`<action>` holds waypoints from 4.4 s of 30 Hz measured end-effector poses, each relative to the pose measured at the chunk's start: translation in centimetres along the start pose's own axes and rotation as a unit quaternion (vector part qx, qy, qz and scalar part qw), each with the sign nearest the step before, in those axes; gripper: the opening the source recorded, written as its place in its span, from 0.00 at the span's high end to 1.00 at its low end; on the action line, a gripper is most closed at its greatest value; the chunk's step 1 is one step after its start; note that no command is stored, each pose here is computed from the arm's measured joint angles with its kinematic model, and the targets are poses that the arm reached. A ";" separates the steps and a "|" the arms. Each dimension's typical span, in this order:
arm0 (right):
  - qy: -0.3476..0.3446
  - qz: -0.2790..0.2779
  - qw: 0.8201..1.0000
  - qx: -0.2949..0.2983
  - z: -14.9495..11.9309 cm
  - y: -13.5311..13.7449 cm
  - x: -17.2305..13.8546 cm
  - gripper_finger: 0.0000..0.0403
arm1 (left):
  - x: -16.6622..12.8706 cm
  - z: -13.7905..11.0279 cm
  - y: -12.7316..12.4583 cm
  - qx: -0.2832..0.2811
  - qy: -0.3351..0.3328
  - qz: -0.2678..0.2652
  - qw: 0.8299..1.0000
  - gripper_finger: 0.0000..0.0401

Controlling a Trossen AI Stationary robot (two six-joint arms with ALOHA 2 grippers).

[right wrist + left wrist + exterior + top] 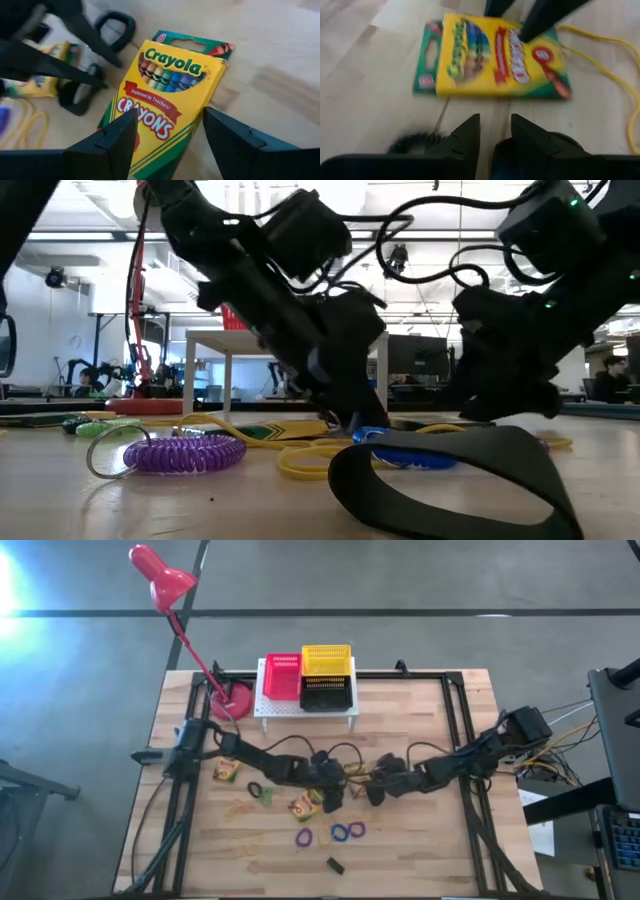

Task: Pick & Place Office Desk Supplies
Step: Put the right crayon box into the black bin on the shelf

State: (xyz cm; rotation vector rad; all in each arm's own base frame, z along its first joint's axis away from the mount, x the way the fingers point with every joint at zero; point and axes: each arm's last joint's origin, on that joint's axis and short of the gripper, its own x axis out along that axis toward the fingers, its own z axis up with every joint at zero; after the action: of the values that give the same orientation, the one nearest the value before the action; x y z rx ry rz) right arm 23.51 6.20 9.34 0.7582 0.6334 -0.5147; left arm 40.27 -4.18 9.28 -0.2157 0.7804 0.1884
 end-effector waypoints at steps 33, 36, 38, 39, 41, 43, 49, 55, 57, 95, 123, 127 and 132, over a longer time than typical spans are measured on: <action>-0.050 0.082 0.990 -0.099 -1.2 2.6 -1.3 0.98 | -3.4 1.8 -0.5 0.007 -0.011 0.000 1.000 0.71; -0.054 0.087 0.985 -0.136 -1.1 3.1 -1.3 0.98 | -3.8 2.1 -0.6 0.007 -0.020 0.000 1.000 0.71; -0.060 0.097 0.981 -0.156 -0.9 3.7 -1.4 0.98 | -3.9 2.2 -0.7 0.007 -0.025 -0.002 1.000 0.71; -0.064 0.101 0.979 -0.165 -0.8 4.1 -1.5 0.98 | -3.9 2.2 -0.8 0.008 -0.025 -0.003 1.000 0.71; -0.074 0.109 0.973 -0.188 -0.6 4.8 -1.6 0.98 | -3.9 2.2 -0.9 0.014 -0.024 -0.004 1.000 0.71; -0.084 0.113 0.967 -0.210 -0.4 5.5 -1.7 0.98 | -3.9 2.1 -1.1 0.024 -0.024 -0.006 0.999 0.71; -0.066 0.089 0.959 -0.260 -0.5 7.0 -2.1 0.98 | -4.4 1.6 -2.8 0.067 -0.037 0.004 0.997 0.71; -0.032 0.002 0.958 -0.284 -0.4 7.0 -2.2 0.98 | -5.7 0.7 -6.1 0.130 -0.076 0.045 0.988 0.71; -0.038 -0.024 0.955 -0.293 -0.2 7.2 -2.3 0.98 | -6.1 0.3 -7.1 0.159 -0.093 0.069 0.981 0.71; 0.131 0.138 0.976 -0.106 8.3 -3.3 3.0 0.35 | -1.6 -0.9 -2.6 0.029 0.026 -0.031 0.999 0.71; -0.042 0.204 0.950 -0.231 7.7 6.0 -6.7 0.93 | -12.2 0.3 -5.7 0.092 0.022 0.082 0.992 0.71; -0.153 0.185 0.938 -0.250 10.2 8.7 -9.5 0.89 | -16.4 -1.1 -7.6 0.124 -0.065 0.157 0.978 0.71; -0.248 0.094 0.934 -0.239 16.1 10.7 -11.4 0.91 | -19.3 -4.0 -7.9 0.110 -0.171 0.216 0.955 0.71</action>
State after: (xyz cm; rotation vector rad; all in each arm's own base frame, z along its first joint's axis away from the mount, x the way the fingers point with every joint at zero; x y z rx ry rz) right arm 27.65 2.93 31.10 0.2025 0.1907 -0.3335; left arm 26.11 -14.47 21.24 0.2016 0.4879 0.5351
